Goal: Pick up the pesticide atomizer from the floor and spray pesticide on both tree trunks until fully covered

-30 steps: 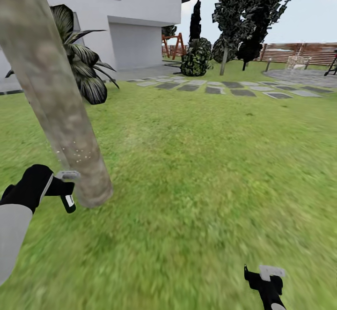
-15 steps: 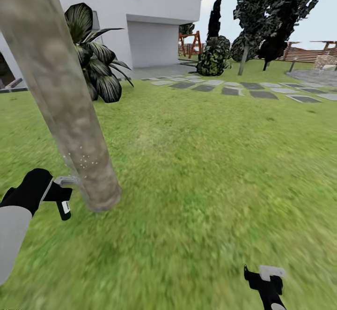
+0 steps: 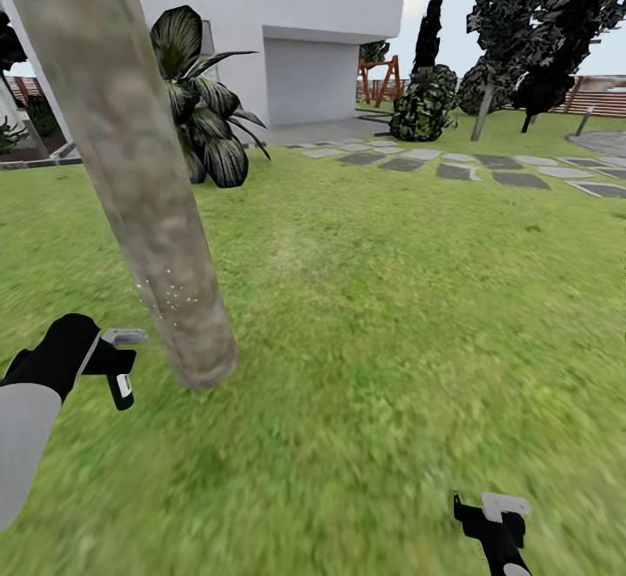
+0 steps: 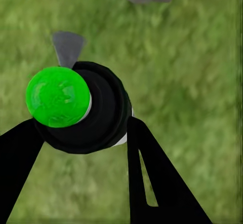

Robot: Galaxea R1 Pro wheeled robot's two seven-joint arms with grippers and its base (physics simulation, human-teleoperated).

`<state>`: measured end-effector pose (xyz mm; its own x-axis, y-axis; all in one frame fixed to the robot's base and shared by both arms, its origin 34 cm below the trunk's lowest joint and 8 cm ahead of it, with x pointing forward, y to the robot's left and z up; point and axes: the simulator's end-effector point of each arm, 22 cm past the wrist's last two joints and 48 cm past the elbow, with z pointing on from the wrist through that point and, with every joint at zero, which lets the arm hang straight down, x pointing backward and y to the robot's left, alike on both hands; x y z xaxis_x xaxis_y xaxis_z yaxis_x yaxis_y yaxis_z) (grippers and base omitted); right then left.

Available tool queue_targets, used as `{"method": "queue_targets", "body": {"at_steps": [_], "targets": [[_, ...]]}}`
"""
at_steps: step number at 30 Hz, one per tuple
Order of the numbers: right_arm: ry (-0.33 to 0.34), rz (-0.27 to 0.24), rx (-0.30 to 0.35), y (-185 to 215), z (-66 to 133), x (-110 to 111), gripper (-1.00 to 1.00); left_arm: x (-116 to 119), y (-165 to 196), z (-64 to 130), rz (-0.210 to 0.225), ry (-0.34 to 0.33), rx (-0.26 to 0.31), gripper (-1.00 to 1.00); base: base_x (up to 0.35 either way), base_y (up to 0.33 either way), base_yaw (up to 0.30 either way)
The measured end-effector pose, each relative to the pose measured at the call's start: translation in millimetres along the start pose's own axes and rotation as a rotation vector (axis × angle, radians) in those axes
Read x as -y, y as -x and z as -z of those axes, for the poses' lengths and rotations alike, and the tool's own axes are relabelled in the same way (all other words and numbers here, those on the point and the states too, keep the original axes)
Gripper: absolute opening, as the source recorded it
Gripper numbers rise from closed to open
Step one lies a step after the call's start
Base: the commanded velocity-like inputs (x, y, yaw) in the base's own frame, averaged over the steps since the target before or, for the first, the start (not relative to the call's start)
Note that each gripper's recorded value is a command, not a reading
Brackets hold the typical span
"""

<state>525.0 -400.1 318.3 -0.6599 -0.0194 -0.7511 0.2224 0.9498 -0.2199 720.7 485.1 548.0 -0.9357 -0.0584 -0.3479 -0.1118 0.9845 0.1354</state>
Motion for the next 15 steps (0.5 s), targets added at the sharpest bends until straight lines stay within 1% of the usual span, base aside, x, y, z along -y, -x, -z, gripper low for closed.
{"method": "queue_targets", "body": {"at_steps": [15], "targets": [[0.000, 0.000, -0.001, -0.2, 0.0, 0.0, 1.00, -0.2, 0.5, 0.3, 0.000, 0.001, 0.002, -1.00, 0.000, -0.273, 0.000]]}}
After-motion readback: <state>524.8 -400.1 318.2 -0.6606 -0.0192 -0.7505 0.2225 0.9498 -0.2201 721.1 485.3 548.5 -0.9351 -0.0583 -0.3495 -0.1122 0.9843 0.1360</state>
